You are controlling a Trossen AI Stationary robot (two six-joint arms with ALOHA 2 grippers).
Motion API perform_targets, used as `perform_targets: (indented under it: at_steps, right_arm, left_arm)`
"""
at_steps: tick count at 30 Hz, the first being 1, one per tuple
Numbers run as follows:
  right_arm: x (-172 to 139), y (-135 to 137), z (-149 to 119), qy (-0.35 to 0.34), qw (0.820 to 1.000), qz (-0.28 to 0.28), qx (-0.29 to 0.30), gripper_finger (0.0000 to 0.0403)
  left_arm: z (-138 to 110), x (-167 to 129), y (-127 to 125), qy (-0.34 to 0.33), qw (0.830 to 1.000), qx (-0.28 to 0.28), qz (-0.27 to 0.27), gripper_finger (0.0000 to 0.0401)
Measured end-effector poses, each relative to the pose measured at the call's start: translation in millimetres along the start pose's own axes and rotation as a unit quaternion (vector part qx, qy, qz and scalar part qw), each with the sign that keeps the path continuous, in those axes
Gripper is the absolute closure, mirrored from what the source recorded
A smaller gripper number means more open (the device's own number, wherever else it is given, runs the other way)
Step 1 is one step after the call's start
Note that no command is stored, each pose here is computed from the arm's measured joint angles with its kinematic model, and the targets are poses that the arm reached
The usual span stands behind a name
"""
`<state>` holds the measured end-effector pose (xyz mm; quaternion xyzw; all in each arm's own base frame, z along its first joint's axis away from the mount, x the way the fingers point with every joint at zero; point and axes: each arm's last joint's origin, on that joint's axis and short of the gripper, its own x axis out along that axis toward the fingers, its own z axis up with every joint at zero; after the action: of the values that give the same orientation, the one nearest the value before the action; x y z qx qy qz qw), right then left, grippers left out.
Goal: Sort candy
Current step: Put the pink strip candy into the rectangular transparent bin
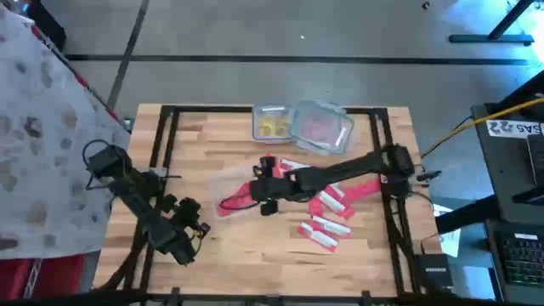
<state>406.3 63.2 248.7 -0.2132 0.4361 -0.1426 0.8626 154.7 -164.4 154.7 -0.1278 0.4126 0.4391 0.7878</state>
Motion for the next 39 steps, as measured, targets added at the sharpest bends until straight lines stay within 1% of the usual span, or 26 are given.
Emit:
perform_targets:
  at_steps: [1, 3, 6, 9, 11, 13, 16, 19, 21, 24, 26, 28, 30, 32, 35, 37, 39]
  right_arm:
    - [-5, -3, -6, 0.011, 1.000, -0.008, 0.015, 0.0238]
    - [-13, -6, -19, 0.014, 0.998, -0.010, 0.063, 0.0246]
    - [-13, 2, -51, 0.029, 0.992, -0.022, 0.120, 0.0257]
    - [0, 16, -82, 0.034, 0.982, -0.040, 0.182, 0.0262]
    - [9, 23, -95, 0.021, 0.970, -0.040, 0.237, 0.0264]
    - [19, 28, -101, -0.001, 0.960, -0.022, 0.279, 0.0264]
    - [36, 36, -111, -0.009, 0.957, -0.014, 0.290, 0.0264]
    - [51, 39, -115, -0.017, 0.953, -0.032, 0.300, 0.0264]
    - [63, 41, -119, -0.002, 0.954, -0.034, 0.298, 0.0264]
    - [77, 45, -120, 0.001, 0.952, -0.010, 0.306, 0.0262]
    - [80, 47, -112, -0.024, 0.950, 0.017, 0.312, 0.0253]
    - [81, 49, -105, -0.045, 0.954, 0.043, 0.295, 0.0240]
    - [82, 50, -99, -0.051, 0.960, 0.052, 0.272, 0.0223]
    - [81, 48, -96, -0.046, 0.965, 0.039, 0.256, 0.0205]
    - [81, 45, -98, -0.023, 0.969, -0.010, 0.246, 0.0180]
    - [83, 41, -103, -0.005, 0.964, -0.021, 0.263, 0.0169]
    - [87, 37, -109, 0.015, 0.956, -0.014, 0.292, 0.0164]
  left_arm:
    - [0, 0, 0, -0.001, 1.000, -0.001, -0.001, 0.0401]
    - [0, 0, 0, -0.005, 1.000, -0.002, -0.003, 0.0401]
    - [0, 0, -2, -0.003, 1.000, -0.005, -0.008, 0.0401]
    - [0, 0, -3, -0.009, 1.000, -0.007, -0.015, 0.0401]
    - [0, 0, -3, -0.011, 1.000, -0.007, -0.015, 0.0401]
    - [1, 0, -3, -0.018, 1.000, -0.007, -0.017, 0.0401]
    - [2, 0, -3, -0.032, 0.999, -0.013, -0.022, 0.0401]
    - [2, 0, -3, -0.041, 0.999, -0.014, -0.024, 0.0401]
    - [3, 1, -3, -0.042, 0.999, -0.014, -0.024, 0.0401]
    - [2, 0, -3, -0.038, 0.999, -0.012, -0.019, 0.0401]
    - [2, 1, 0, -0.022, 1.000, -0.008, -0.002, 0.0401]
    - [1, 0, 3, 0.001, 1.000, -0.001, 0.018, 0.0401]
    - [0, 0, 5, 0.022, 0.999, 0.004, 0.031, 0.0401]
    - [-1, 0, 6, 0.031, 0.999, 0.004, 0.037, 0.0401]
    - [-2, -1, 6, 0.033, 0.999, 0.004, 0.035, 0.0401]
    - [-2, -1, 6, 0.033, 0.999, 0.005, 0.036, 0.0401]
    - [-2, -1, 6, 0.033, 0.999, 0.005, 0.036, 0.0401]
